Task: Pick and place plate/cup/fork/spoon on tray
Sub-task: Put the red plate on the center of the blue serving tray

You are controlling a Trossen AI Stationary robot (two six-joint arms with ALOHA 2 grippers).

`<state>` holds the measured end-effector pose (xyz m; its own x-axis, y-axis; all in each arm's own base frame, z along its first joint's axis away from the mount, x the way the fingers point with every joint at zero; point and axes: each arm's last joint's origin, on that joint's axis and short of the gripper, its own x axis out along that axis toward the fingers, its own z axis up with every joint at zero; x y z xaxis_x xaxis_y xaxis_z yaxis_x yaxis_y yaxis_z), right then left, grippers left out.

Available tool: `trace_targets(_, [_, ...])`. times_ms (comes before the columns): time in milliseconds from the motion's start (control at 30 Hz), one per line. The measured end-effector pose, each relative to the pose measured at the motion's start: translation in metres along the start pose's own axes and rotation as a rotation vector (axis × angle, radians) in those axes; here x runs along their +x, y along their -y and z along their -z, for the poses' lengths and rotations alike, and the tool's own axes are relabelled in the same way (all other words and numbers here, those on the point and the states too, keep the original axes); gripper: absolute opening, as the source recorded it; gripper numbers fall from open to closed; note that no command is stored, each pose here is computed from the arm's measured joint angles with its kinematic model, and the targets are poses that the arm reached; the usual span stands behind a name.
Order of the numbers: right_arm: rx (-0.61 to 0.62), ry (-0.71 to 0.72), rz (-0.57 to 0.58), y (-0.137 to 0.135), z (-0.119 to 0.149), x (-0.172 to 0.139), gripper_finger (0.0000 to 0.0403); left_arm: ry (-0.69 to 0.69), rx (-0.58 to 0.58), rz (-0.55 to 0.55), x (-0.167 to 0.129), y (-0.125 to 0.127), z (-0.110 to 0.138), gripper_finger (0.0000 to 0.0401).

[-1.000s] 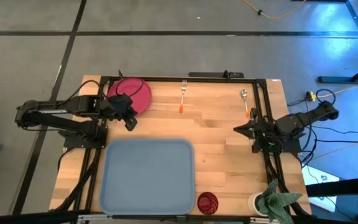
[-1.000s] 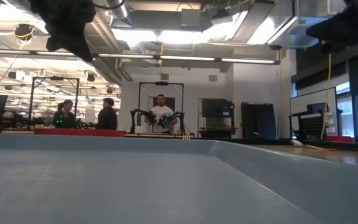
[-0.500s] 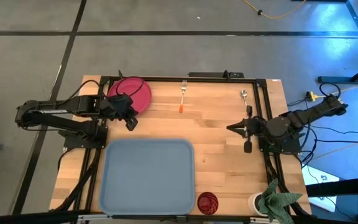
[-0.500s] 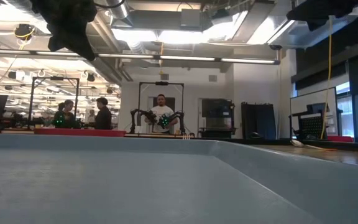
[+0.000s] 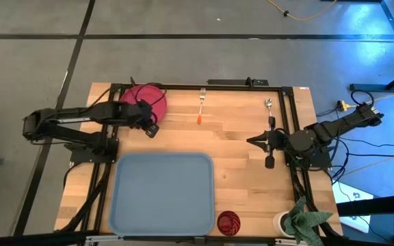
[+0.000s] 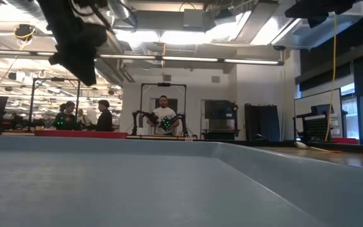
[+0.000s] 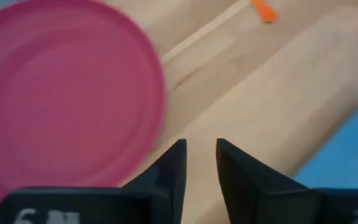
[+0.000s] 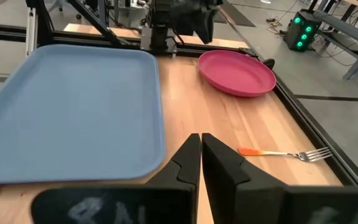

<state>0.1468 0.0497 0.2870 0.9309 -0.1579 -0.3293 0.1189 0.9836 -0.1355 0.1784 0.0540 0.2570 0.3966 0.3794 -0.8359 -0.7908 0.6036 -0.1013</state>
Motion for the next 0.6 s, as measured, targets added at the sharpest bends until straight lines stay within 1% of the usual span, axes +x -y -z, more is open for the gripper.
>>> trace_targets(133, [-0.002,-0.004,0.0,0.0,0.0,0.001,0.0021,-0.076,-0.009,-0.084,0.025,-0.002,-0.006,0.0084])
trace_targets(233, [-0.001,-0.003,0.0,0.0,0.0,0.001,0.0021,-0.126,0.041,-0.127,0.042,-0.003,-0.009,0.0084])
trace_targets(433, [-0.002,-0.004,0.0,0.0,0.0,0.001,0.0021,-0.169,0.121,-0.151,0.072,0.003,-0.013,0.0083])
trace_targets(600, [-0.003,-0.004,0.0,0.0,0.0,0.001,0.0021,-0.214,0.147,-0.173,0.091,0.006,-0.011,0.0082])
